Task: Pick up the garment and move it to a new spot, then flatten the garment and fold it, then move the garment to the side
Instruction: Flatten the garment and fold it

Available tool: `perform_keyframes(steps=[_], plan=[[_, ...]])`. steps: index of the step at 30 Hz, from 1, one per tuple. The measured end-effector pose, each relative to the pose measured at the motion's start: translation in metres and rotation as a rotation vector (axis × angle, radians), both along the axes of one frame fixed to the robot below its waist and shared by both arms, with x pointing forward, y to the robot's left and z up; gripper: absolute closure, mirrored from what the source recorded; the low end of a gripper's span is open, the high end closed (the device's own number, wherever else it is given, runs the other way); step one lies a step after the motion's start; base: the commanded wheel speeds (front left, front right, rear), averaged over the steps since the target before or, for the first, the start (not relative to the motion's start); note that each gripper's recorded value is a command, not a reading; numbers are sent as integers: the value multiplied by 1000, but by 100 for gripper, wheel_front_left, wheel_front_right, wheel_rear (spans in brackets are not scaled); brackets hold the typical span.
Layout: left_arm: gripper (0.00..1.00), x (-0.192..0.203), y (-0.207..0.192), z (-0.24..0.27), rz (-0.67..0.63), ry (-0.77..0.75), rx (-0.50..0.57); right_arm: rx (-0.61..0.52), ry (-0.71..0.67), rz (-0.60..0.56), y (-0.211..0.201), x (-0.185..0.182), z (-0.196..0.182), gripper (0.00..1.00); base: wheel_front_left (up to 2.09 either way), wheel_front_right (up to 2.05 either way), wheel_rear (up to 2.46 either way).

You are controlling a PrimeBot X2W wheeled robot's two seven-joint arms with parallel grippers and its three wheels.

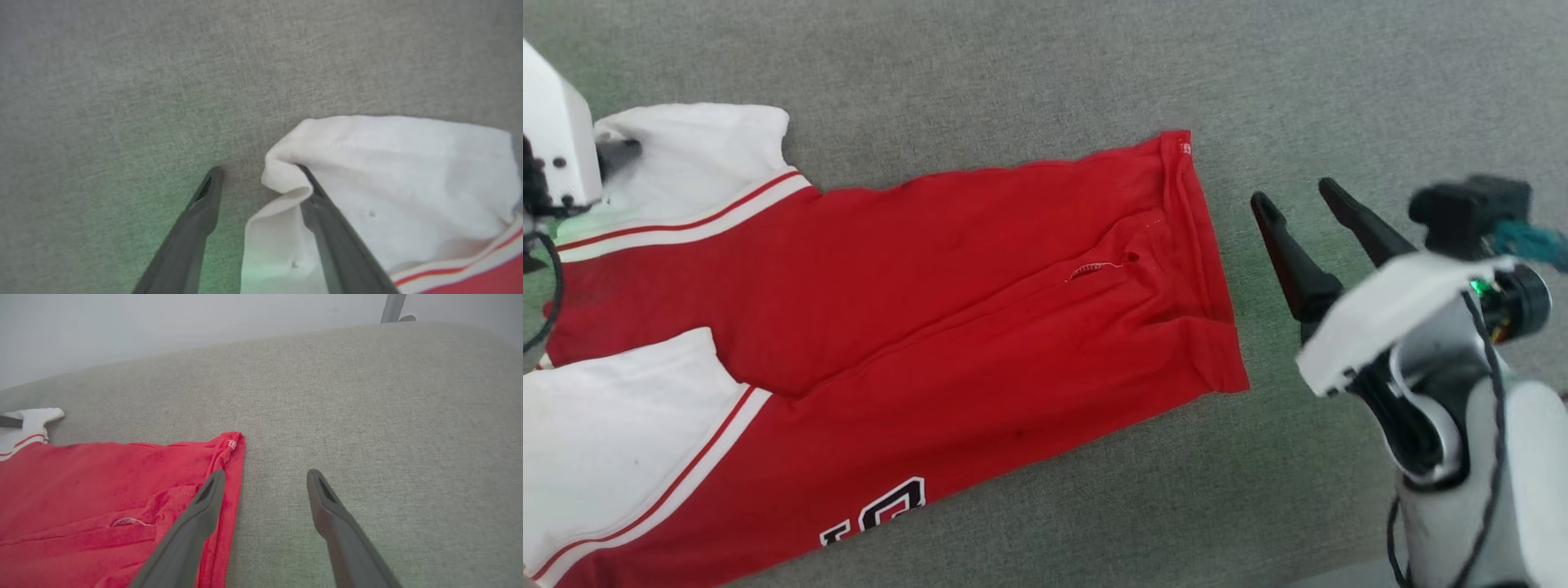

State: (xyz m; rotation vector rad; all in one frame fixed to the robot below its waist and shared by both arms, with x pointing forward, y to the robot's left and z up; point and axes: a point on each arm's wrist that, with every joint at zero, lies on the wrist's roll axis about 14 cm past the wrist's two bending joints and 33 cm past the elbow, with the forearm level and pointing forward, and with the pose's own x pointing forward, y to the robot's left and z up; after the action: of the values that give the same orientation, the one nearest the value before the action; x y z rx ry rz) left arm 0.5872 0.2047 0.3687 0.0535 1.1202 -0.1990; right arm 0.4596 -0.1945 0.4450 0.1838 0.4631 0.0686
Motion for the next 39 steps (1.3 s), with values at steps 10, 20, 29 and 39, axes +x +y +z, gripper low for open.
perform_keyframes(steps=[10, 20, 29, 39], plan=[[100, 9, -4, -7, -11, -1, -13, -22, 174, 158, 35, 40, -25, 0, 0, 0, 0], [100, 15, -4, -5, -18, -34, -21, -125, 465, 279, 53, 60, -70, 0, 0, 0, 0], [100, 14, 0, 6, -7, -93, -31, -169, 559, 379, 70, 61, -76, 100, 0, 0, 0], [100, 5, 3, 60, -34, -181, -46, -199, 418, 406, 65, 57, -40, 100, 0, 0, 0]])
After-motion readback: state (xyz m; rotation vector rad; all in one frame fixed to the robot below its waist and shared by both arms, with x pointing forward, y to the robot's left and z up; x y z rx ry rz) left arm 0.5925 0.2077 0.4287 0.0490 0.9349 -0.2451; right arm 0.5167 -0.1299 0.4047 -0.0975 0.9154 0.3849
